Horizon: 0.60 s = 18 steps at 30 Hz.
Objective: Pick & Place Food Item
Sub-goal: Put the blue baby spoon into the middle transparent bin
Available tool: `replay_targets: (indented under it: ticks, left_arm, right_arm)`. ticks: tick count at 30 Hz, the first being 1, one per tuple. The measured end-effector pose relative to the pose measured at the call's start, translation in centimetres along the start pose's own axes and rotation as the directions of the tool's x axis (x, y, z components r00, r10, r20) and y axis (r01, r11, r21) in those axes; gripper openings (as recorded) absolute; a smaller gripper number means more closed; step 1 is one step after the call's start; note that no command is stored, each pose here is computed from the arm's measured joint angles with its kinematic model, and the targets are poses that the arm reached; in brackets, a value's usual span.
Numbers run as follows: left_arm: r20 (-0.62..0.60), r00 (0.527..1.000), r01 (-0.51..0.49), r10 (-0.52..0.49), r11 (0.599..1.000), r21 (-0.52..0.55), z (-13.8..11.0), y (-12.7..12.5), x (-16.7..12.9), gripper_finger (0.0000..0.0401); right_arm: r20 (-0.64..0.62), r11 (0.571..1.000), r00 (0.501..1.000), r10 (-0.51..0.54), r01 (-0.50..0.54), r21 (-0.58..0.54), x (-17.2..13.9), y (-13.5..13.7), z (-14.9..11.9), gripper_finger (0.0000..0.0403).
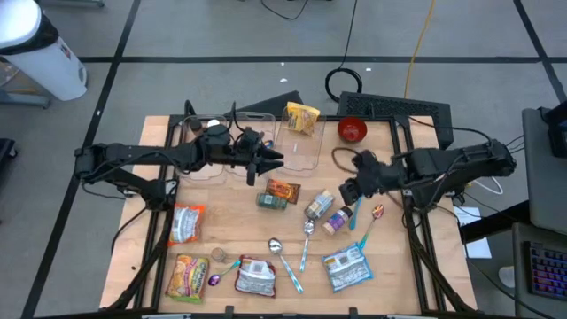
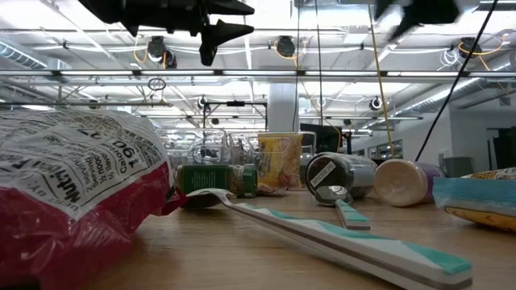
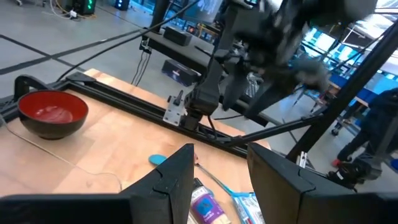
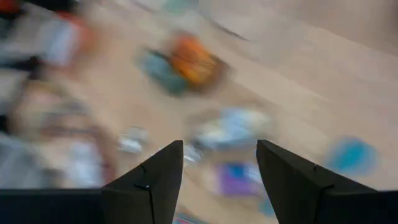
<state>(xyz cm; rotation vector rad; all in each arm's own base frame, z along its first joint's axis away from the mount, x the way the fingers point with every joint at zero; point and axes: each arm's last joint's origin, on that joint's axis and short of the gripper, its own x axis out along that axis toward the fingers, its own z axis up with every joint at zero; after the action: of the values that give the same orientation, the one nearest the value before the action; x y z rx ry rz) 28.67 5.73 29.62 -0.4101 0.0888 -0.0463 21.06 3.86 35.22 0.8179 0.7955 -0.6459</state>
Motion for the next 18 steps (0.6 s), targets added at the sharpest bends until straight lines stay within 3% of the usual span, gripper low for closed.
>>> replay_targets:
  ticks: [4, 7, 11, 15, 18]
  left_arm:
    - [-0.009, 1.000, -0.001, 0.000, 1.000, -0.002, -0.1, 0.0, 0.0, 0.0154]
    - [-0.026, 0.999, 0.030, -0.030, 1.000, 0.008, -0.2, -0.1, 0.0, 0.0154]
    - [-0.053, 0.996, 0.068, -0.067, 0.998, 0.015, -0.3, -0.1, 0.0, 0.0154]
    - [-0.066, 0.995, 0.070, -0.069, 0.998, 0.007, -0.4, -0.1, 0.0, 0.0154]
    - [-0.076, 0.995, 0.066, -0.065, 0.998, 0.003, -0.5, -0.1, 0.0, 0.0154]
  right_arm:
    - [-0.075, 0.961, 0.961, -0.266, 0.270, 0.053, 0.4, -1.5, -2.0, 0.0196]
    - [-0.075, 0.918, 0.927, -0.367, 0.374, 0.129, 1.1, -2.3, -3.2, 0.0196]
    - [-0.048, 0.891, 0.933, -0.357, 0.355, 0.283, 3.4, -2.7, -4.6, 0.0196]
    - [-0.047, 0.881, 0.944, -0.326, 0.322, 0.347, 6.2, -3.4, -5.9, 0.0196]
    - [-0.054, 0.849, 0.937, -0.346, 0.337, 0.407, 8.2, -4.6, -6.9, 0.0196]
